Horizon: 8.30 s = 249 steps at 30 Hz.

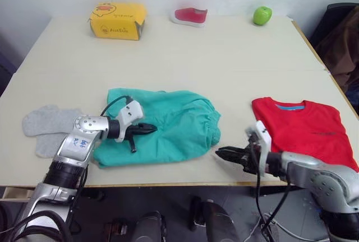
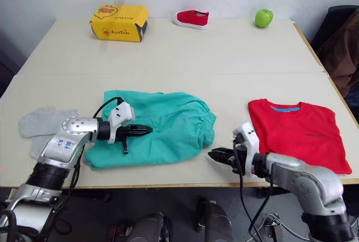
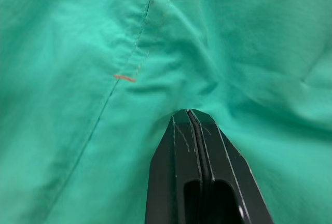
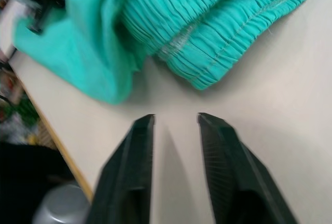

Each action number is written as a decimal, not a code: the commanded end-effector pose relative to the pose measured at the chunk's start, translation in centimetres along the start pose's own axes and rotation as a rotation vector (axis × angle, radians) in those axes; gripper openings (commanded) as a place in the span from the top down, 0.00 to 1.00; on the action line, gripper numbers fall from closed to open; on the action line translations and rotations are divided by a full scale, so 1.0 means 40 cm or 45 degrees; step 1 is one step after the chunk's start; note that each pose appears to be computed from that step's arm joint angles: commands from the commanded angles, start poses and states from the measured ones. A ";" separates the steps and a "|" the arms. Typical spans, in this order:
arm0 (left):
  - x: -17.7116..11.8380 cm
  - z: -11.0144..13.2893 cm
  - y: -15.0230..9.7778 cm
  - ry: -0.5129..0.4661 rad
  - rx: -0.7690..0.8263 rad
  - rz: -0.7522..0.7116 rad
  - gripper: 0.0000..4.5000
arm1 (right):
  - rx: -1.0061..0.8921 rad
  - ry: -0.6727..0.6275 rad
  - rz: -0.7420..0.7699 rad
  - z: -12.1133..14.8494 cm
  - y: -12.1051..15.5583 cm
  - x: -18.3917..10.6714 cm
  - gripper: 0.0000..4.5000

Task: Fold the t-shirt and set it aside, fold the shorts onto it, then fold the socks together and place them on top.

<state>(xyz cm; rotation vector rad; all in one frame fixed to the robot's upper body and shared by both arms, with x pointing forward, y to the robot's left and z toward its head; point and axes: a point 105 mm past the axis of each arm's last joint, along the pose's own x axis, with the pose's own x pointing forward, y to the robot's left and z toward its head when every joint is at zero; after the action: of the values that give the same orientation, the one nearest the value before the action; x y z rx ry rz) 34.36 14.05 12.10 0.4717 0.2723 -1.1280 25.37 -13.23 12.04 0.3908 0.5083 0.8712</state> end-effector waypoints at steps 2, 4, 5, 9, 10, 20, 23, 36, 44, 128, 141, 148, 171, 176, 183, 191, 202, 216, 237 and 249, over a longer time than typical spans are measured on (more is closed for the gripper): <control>0.017 0.021 0.002 -0.015 0.067 -0.041 1.00 | 0.287 -0.131 0.104 0.019 0.044 -0.003 0.33; 0.022 0.029 0.005 -0.024 0.075 -0.047 1.00 | 0.447 -0.198 0.071 0.026 0.028 0.001 0.18; 0.025 0.035 0.005 -0.030 0.080 -0.054 1.00 | 0.557 -0.223 0.055 0.022 0.017 0.006 0.09; 0.031 0.041 0.003 -0.029 0.101 -0.071 1.00 | 0.744 -0.223 0.031 0.010 0.013 0.014 0.01; 0.031 0.039 0.002 -0.024 0.109 -0.072 1.00 | 0.788 -0.235 0.047 0.013 0.017 0.017 0.01; 0.029 0.027 0.000 -0.021 0.108 -0.051 1.00 | 0.925 -0.205 0.054 0.029 0.024 0.117 0.01; 0.027 0.022 -0.002 -0.018 0.107 -0.039 1.00 | 0.955 -0.246 -0.042 0.046 -0.016 0.158 0.01; 0.022 -0.015 -0.014 0.030 0.078 -0.020 1.00 | 0.335 -0.400 0.041 0.135 0.013 0.151 0.54; 0.019 -0.029 0.007 0.035 -0.005 0.076 1.00 | -0.232 -0.387 0.331 0.233 0.130 0.163 1.00; -0.243 0.003 0.134 -0.061 -0.246 0.511 1.00 | -0.777 0.290 0.747 0.001 0.255 0.385 0.99; -0.222 -0.008 -0.035 -0.056 -0.407 0.368 1.00 | -0.913 0.018 0.317 0.209 0.204 0.562 0.99; -0.263 -0.133 -0.098 0.152 -0.431 0.434 1.00 | -0.955 -0.133 0.053 0.274 0.098 0.560 0.99; -0.349 0.059 -0.074 -0.147 -0.262 0.372 0.23 | 0.111 0.426 0.479 0.035 0.134 0.412 0.00; -0.355 0.073 -0.062 -0.166 -0.244 0.403 0.01 | 0.179 0.510 0.549 0.001 0.206 0.470 0.00; -0.362 0.079 -0.068 -0.170 -0.243 0.410 0.00 | 0.127 0.476 0.494 0.001 0.236 0.544 0.04; -0.371 0.075 -0.055 -0.163 -0.244 0.453 0.00 | 0.084 0.426 0.393 0.014 0.202 0.566 0.63; -0.361 0.076 -0.032 -0.165 -0.243 0.452 0.00 | 0.106 0.321 0.463 0.093 0.209 0.532 1.00; -0.235 0.169 -0.081 -0.346 -0.218 0.117 0.00 | -0.172 0.259 0.409 0.228 0.146 0.161 1.00; -0.078 0.282 -0.145 -0.409 0.128 -0.399 0.00 | -0.370 0.212 -0.595 0.337 -0.168 -0.453 1.00; -0.078 0.274 -0.125 -0.396 0.149 -0.364 0.00 | -0.108 0.071 -1.062 0.222 -0.388 -0.650 1.00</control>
<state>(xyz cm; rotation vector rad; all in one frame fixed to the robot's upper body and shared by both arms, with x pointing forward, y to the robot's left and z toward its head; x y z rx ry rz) 28.28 9.36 21.11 0.3330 0.0378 -1.4838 26.20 -43.23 17.74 0.0646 0.6496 0.1370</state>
